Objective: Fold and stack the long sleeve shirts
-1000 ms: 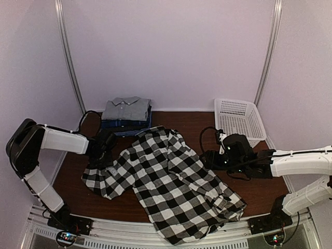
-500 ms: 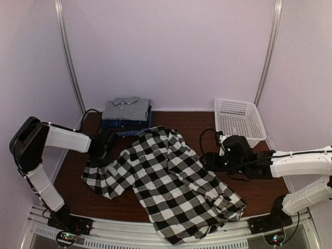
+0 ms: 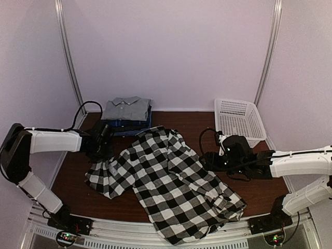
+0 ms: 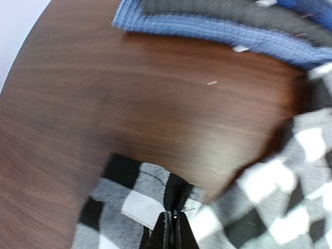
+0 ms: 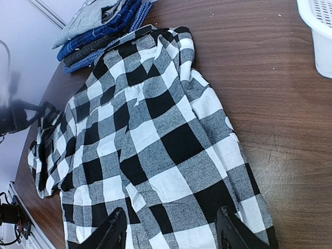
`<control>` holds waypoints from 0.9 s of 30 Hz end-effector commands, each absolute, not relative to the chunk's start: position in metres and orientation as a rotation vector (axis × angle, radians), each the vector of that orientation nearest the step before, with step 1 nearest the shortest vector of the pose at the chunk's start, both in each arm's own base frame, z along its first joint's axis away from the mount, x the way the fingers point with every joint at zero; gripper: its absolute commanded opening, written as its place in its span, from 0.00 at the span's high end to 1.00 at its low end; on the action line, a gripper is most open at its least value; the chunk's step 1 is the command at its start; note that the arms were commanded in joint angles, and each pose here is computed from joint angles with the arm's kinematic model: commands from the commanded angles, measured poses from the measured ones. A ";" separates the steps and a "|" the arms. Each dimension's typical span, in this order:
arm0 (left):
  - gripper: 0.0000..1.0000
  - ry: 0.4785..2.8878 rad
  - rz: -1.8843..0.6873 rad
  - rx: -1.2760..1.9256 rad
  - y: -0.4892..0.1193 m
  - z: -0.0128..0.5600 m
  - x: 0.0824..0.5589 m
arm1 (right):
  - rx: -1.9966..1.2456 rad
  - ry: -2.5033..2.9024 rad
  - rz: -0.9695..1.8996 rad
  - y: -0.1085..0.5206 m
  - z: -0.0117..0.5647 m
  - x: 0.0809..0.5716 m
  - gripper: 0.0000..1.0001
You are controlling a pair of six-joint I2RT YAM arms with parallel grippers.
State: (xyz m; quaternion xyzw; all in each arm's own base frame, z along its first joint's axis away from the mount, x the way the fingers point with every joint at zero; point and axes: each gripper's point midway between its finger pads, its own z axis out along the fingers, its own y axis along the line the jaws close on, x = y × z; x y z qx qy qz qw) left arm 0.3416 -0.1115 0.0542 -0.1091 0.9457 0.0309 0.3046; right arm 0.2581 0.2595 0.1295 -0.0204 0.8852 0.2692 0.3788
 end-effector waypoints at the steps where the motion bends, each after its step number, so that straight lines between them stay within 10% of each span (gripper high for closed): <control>1: 1.00 2.423 -0.199 -0.096 -0.160 0.111 0.344 | -0.073 2.218 0.749 0.276 0.147 0.263 0.40; 14: 1.00 2.200 -0.792 0.375 -0.292 0.194 0.287 | -0.119 2.120 1.130 0.339 0.184 0.264 0.36; 27: 1.00 2.114 -0.940 0.469 -0.331 0.201 0.274 | 0.084 2.074 1.601 0.411 0.190 0.260 0.11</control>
